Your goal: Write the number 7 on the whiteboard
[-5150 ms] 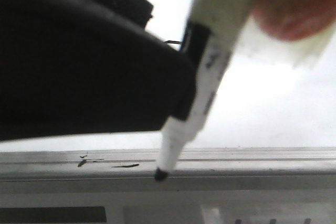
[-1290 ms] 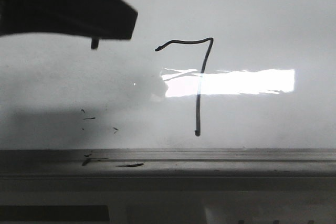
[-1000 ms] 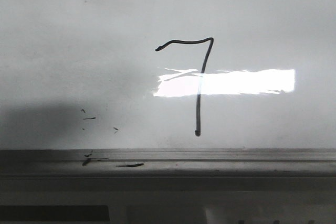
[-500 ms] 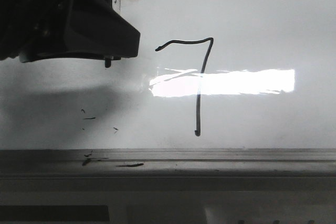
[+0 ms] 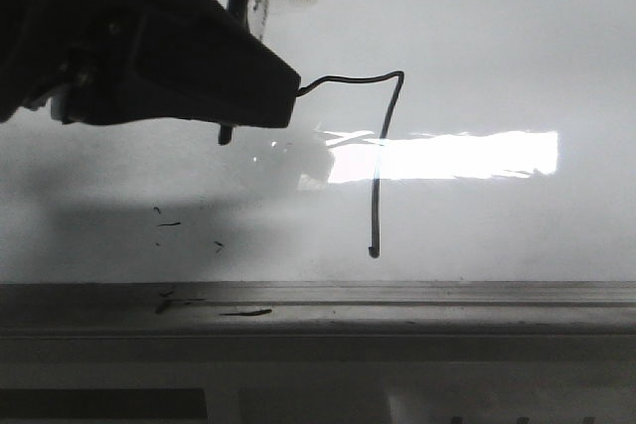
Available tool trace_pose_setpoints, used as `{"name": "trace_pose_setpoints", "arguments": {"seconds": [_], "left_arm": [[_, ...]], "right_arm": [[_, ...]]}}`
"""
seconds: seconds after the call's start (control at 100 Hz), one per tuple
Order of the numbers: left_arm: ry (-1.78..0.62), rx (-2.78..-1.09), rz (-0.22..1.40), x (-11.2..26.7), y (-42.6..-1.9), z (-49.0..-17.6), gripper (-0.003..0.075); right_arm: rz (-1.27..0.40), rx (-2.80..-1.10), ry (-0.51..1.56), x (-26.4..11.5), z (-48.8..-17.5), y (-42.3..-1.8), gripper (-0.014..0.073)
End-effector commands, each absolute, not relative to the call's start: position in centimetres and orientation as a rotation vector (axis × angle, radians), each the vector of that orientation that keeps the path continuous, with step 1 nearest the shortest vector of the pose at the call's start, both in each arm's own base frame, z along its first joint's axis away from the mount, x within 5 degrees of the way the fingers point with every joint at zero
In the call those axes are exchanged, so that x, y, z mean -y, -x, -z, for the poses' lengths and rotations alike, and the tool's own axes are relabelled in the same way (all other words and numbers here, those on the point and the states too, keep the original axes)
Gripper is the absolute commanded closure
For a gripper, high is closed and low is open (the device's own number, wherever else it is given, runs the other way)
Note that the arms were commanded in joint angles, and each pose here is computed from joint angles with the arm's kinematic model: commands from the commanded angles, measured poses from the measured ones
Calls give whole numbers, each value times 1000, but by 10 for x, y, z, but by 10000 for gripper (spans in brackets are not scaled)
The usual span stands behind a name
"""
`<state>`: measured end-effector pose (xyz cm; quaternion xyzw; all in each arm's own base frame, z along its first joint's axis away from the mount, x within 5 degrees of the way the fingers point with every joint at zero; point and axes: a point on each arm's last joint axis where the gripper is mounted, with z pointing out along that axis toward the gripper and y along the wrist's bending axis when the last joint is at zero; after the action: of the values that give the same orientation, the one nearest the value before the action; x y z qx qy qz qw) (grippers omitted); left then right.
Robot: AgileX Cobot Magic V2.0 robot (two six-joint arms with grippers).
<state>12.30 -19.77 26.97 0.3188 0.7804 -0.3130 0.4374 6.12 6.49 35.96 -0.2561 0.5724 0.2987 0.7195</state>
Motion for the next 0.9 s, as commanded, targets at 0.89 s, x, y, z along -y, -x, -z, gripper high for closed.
{"name": "trace_pose_setpoints", "arguments": {"seconds": [0.89], "left_arm": [[-637,-2022,811,174,-133,-307,741]], "right_arm": [[-675,-1244,560,-65,-368,-60,659]]}}
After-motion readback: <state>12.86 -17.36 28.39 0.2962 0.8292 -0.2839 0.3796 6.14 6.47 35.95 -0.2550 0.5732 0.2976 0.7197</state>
